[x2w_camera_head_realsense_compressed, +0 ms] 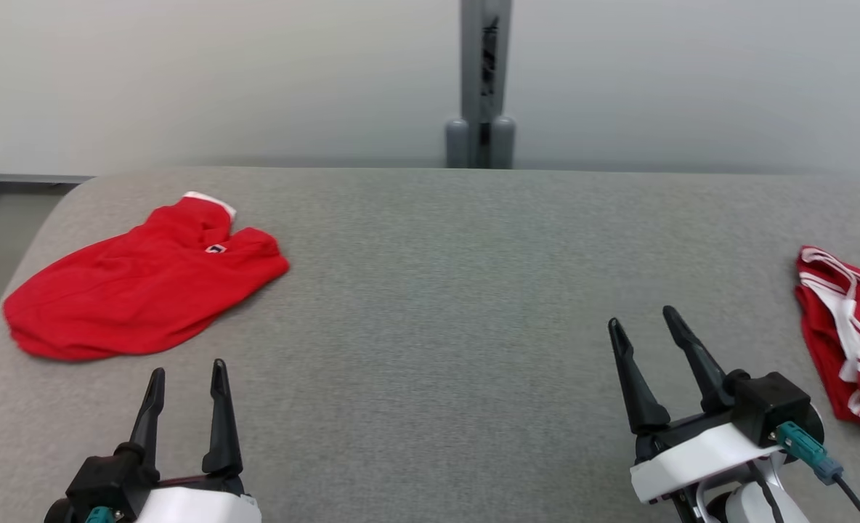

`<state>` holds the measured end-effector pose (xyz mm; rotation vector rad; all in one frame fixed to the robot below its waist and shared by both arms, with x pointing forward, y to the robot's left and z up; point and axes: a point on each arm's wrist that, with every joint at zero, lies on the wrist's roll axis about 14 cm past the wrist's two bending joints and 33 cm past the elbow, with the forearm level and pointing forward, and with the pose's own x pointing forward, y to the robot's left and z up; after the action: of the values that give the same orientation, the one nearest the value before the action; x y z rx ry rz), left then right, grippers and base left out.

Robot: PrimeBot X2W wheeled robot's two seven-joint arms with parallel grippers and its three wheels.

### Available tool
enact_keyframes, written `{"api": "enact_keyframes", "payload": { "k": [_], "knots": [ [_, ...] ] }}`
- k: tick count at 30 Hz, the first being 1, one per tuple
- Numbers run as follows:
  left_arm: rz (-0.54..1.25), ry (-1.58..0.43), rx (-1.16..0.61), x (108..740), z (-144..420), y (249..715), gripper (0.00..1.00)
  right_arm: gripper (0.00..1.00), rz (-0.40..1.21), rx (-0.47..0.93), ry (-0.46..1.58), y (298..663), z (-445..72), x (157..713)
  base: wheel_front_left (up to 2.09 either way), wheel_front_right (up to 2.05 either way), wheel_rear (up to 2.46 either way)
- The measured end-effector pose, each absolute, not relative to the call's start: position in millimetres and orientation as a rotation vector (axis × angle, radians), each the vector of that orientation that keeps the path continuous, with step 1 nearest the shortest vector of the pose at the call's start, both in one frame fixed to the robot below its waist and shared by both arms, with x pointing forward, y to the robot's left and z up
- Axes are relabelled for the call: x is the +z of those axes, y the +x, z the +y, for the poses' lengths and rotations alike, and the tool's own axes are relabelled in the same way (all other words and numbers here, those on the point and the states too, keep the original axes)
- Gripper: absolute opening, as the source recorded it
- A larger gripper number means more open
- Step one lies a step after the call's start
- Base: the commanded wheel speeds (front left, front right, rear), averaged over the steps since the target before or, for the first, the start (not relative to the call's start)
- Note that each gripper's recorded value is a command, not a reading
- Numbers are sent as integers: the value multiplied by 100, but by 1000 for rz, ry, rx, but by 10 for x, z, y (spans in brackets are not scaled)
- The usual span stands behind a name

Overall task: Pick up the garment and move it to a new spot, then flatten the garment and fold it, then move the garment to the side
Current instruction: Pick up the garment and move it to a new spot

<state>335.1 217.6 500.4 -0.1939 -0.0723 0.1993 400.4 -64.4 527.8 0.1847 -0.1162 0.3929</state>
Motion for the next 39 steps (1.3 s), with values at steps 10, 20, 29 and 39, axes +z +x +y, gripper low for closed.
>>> {"api": "enact_keyframes", "payload": {
  "k": [10,20,29,39],
  "knots": [
    [-98,-177,366,5026,2642,2853,100,100,-112,585,202,3895,14,5343,0,0,0],
    [-123,-181,464,5041,2869,2502,100,100,-103,705,204,3751,406,5366,0,0,0],
    [-123,-182,478,5033,2894,2450,100,100,-98,707,201,3743,412,5355,0,0,0],
    [-173,-134,498,5235,3125,2653,100,100,-110,671,199,3867,302,5351,0,0,0]
  ]
}}
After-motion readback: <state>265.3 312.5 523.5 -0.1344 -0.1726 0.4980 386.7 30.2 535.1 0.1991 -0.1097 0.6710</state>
